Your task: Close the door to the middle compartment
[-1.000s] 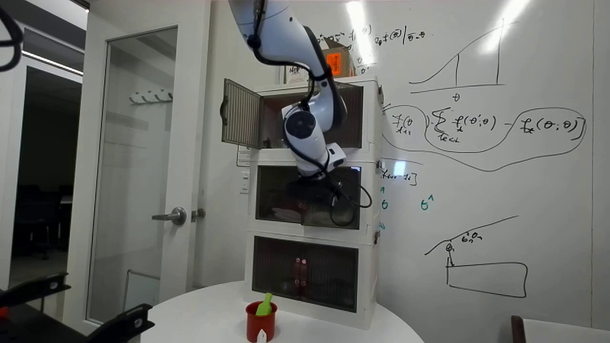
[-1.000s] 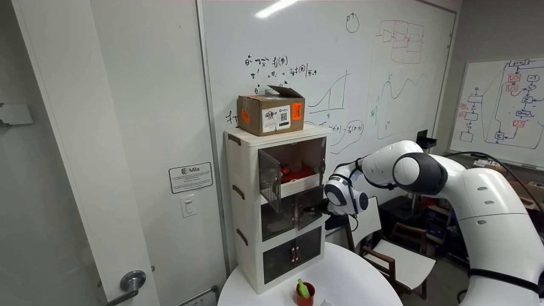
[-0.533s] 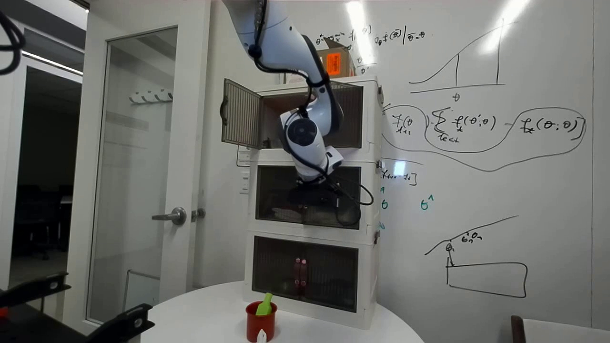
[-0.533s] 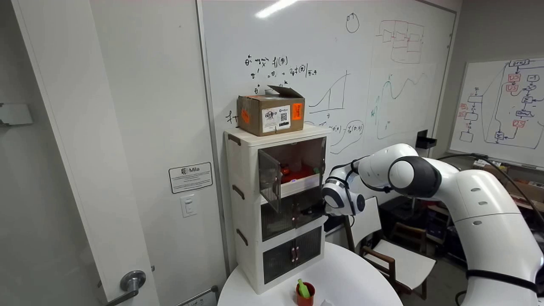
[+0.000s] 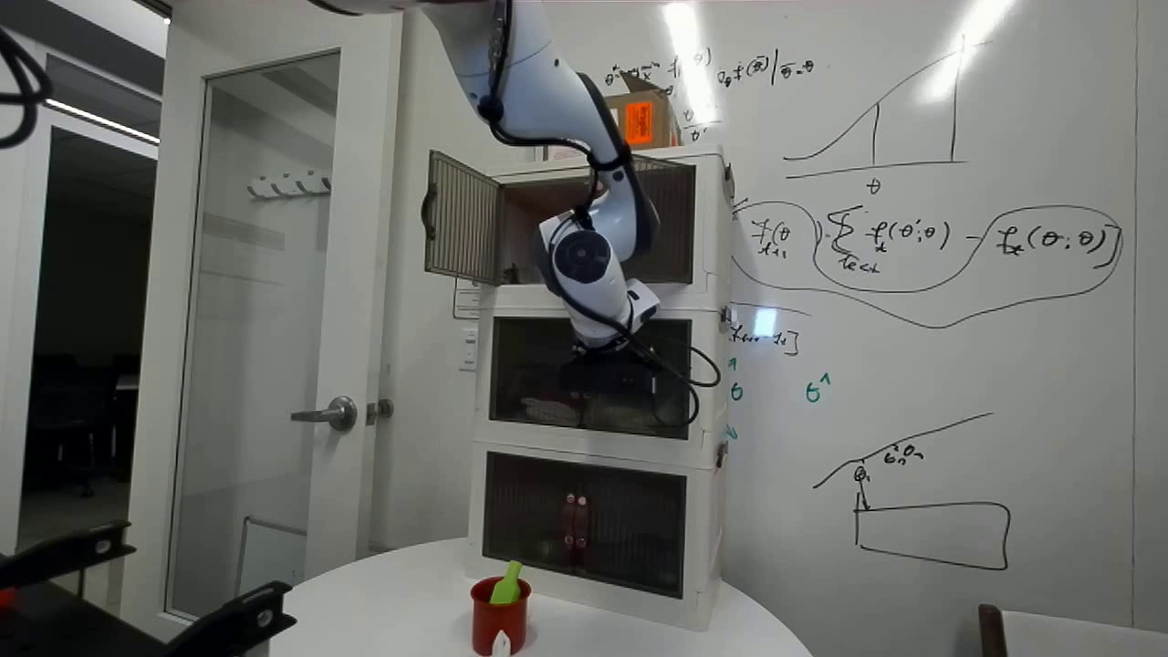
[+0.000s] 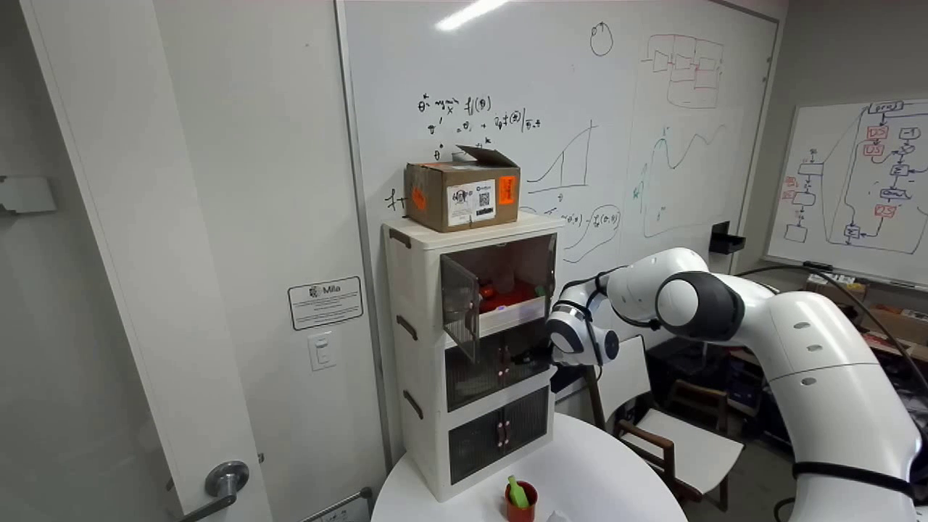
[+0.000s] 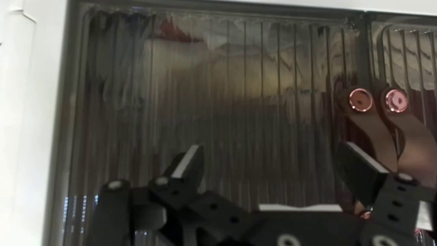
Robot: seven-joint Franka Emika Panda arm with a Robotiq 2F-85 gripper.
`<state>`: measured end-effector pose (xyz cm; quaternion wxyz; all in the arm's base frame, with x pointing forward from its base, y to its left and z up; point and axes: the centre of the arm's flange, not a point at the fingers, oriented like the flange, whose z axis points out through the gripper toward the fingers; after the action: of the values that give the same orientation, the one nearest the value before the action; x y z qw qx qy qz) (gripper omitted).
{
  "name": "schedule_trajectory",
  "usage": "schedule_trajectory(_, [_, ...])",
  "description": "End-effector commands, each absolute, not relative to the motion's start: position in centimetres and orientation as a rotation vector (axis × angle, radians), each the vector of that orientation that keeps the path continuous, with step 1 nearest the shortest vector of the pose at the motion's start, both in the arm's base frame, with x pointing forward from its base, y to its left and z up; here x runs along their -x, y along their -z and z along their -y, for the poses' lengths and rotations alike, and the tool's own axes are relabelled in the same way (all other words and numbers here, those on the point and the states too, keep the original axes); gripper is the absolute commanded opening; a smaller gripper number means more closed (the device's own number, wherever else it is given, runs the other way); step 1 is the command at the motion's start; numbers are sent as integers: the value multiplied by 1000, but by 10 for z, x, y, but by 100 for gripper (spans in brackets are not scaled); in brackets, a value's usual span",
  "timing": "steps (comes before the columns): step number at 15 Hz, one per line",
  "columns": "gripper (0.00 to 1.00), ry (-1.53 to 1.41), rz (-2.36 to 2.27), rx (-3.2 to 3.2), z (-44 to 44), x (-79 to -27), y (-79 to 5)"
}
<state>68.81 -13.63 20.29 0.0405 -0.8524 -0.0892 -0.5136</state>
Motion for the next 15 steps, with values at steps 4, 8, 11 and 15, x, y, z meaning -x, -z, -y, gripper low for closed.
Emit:
schedule_trajectory(4, [100,1508,296,2628,145,-661,-214])
schedule_trajectory(8, [100,1231,293,2804,161,-602,-217])
schedule_trajectory(11, [100,1000,260,2932,149,-548,-235])
schedule_trajectory(15, [100,672,222,3107,102,-492,-269])
